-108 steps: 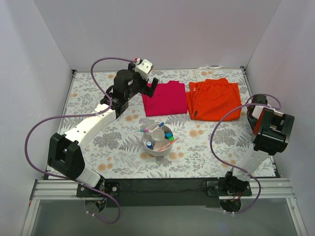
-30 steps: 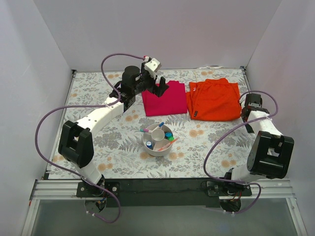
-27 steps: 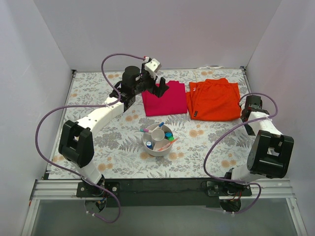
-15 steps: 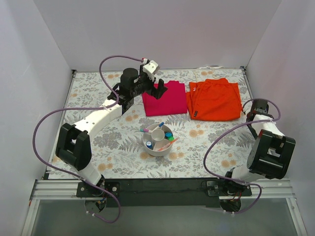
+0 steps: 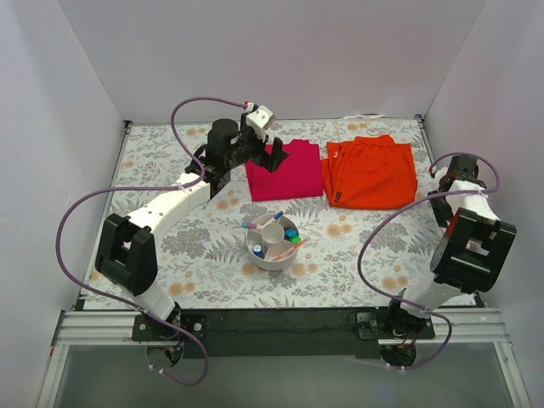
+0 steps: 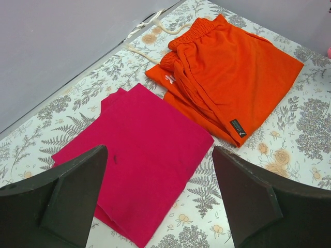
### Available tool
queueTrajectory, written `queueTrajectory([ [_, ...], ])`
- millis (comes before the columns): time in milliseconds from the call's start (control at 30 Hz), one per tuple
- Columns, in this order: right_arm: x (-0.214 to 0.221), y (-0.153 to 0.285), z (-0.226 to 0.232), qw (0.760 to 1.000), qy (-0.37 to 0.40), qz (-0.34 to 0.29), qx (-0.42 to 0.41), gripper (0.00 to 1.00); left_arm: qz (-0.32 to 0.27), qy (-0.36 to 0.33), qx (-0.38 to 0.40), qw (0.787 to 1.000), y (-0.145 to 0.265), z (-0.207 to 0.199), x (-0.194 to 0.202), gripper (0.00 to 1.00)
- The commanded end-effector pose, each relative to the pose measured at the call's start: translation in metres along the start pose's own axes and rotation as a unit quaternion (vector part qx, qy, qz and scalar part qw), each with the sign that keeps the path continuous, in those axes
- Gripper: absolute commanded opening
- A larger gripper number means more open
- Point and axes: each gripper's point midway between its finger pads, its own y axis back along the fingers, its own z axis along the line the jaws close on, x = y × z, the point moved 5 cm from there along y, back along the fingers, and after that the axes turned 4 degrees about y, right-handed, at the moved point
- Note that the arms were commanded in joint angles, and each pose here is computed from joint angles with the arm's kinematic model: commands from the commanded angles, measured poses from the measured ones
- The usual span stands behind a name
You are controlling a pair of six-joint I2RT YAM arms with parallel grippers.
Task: Sort the stationery into containers
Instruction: Pick up the stationery from the corner of the board.
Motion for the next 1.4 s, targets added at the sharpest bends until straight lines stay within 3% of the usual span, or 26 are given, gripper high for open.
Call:
queueTrajectory([
  [0,-0.01,-0.011,0.01,0.998,-0.041,0.015,-0.044,0.61,-0.029,-0.014,-0.002,0.999,0.012,-0.003,-0.026,0.83],
  [267,-0.007,-0.03,0.012,0.996,-0.053,0.057,-0.041,0.59,-0.026,-0.015,-0.016,0.999,0.013,-0.001,-0.025,0.83],
  [667,-0.013,-0.028,-0.005,0.997,-0.052,0.052,-0.002,0.59,-0.019,-0.012,-0.012,1.0,0.008,0.0,-0.019,0.83],
  [1367,0.0,-0.071,-0.011,0.992,-0.051,0.114,0.019,0.6,-0.015,-0.01,-0.019,1.0,0.009,0.002,-0.016,0.83],
])
